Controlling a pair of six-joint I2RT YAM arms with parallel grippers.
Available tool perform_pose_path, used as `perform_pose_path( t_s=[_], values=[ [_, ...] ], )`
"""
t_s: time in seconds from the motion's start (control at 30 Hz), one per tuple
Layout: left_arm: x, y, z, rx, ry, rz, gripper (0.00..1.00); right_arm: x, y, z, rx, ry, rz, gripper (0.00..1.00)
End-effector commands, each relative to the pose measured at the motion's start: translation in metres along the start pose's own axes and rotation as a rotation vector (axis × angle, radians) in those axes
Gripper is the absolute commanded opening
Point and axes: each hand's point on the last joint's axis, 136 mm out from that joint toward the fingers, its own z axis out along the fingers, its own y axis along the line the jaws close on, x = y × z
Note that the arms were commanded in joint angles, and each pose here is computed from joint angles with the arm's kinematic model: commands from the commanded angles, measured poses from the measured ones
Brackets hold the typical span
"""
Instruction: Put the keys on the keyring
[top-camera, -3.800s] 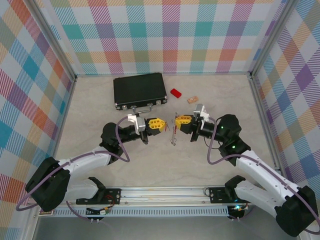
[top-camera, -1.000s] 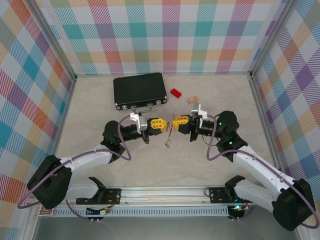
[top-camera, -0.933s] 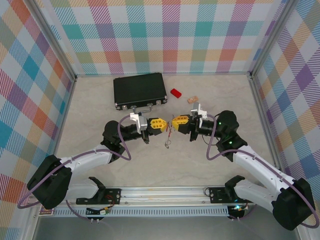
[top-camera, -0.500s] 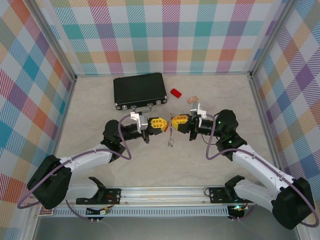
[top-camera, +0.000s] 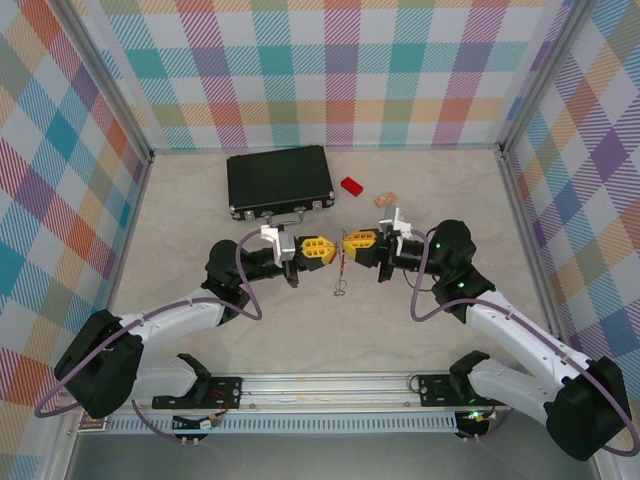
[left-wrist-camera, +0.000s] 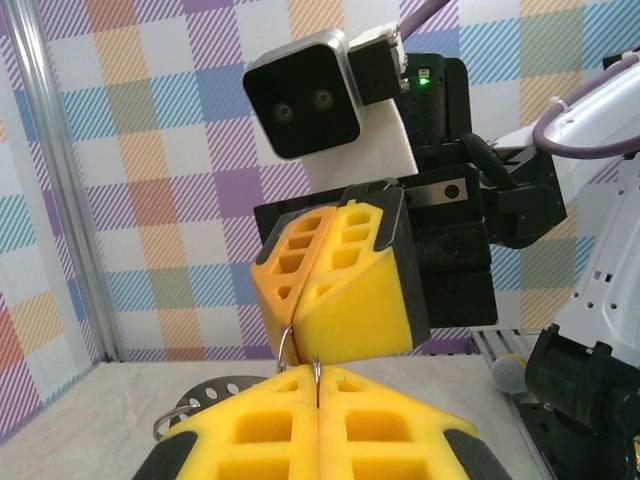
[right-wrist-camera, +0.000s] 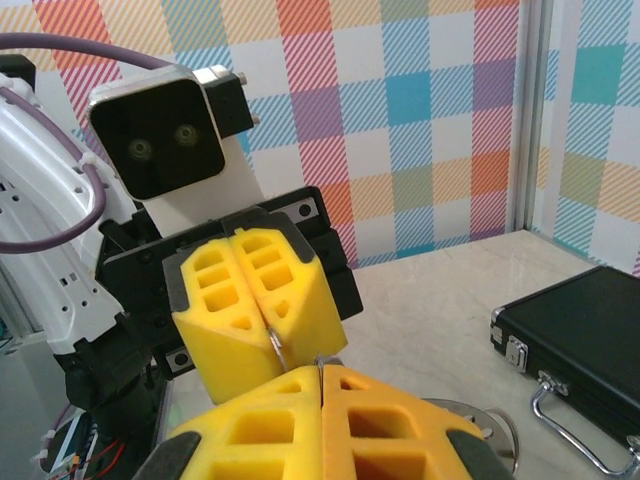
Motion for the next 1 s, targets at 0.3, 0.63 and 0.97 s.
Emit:
perform_pose_path(
  t_s=[0.3,0.63,0.97],
  values=[
    [-0.012,-0.003,0.002,0.032,-0.04,0.037,0.0,-0.018,0.0,-0.001,0.031,-0.033,-0.058,0.0],
    [-0.001,0.009,-0.001,-0.058,0.029,0.061,0.0,-0.02,0.005,-0.006,0.032,-0.044,-0.096,0.0],
    [-0.005,0.005,-0.002,-0.033,0.014,0.067,0.0,-0.011,0.008,-0.001,0.017,-0.015,-0.11,0.0]
  ],
)
